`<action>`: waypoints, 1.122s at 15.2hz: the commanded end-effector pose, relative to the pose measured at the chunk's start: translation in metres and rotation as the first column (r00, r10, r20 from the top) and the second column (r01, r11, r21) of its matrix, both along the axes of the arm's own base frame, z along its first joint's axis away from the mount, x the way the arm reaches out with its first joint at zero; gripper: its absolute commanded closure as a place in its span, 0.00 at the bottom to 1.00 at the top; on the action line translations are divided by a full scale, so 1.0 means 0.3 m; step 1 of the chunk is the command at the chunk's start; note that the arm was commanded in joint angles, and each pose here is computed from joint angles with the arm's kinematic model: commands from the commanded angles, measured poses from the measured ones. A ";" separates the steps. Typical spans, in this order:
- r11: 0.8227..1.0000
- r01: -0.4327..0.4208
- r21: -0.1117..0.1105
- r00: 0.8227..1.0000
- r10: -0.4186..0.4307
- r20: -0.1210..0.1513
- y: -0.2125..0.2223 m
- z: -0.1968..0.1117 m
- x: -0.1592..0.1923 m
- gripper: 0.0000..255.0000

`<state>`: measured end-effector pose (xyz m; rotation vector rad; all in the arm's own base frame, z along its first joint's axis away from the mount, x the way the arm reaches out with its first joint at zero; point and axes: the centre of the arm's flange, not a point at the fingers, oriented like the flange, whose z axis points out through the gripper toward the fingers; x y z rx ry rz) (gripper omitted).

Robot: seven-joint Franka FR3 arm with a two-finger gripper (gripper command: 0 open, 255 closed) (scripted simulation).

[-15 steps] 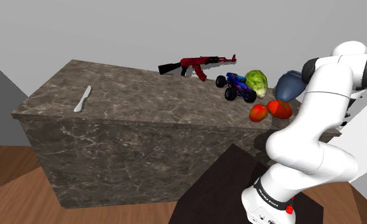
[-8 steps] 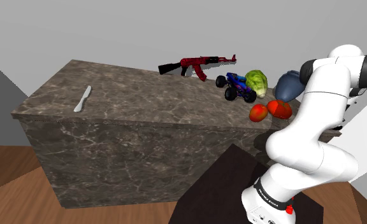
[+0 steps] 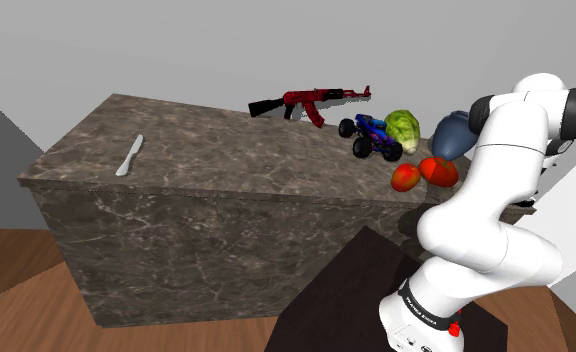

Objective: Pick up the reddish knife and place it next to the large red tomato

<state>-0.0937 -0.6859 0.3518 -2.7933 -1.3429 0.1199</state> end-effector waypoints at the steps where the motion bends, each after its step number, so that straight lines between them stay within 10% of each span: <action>1: 1.000 0.000 0.000 1.000 0.000 0.000 0.000 0.000 0.000 1.00; 2: 1.000 0.000 0.000 1.000 0.000 0.000 0.000 0.000 0.000 1.00; 3: 1.000 0.000 0.000 1.000 0.000 0.000 0.000 0.000 0.000 0.00; 17: 1.000 0.000 0.000 1.000 0.000 0.000 0.000 0.166 0.014 0.00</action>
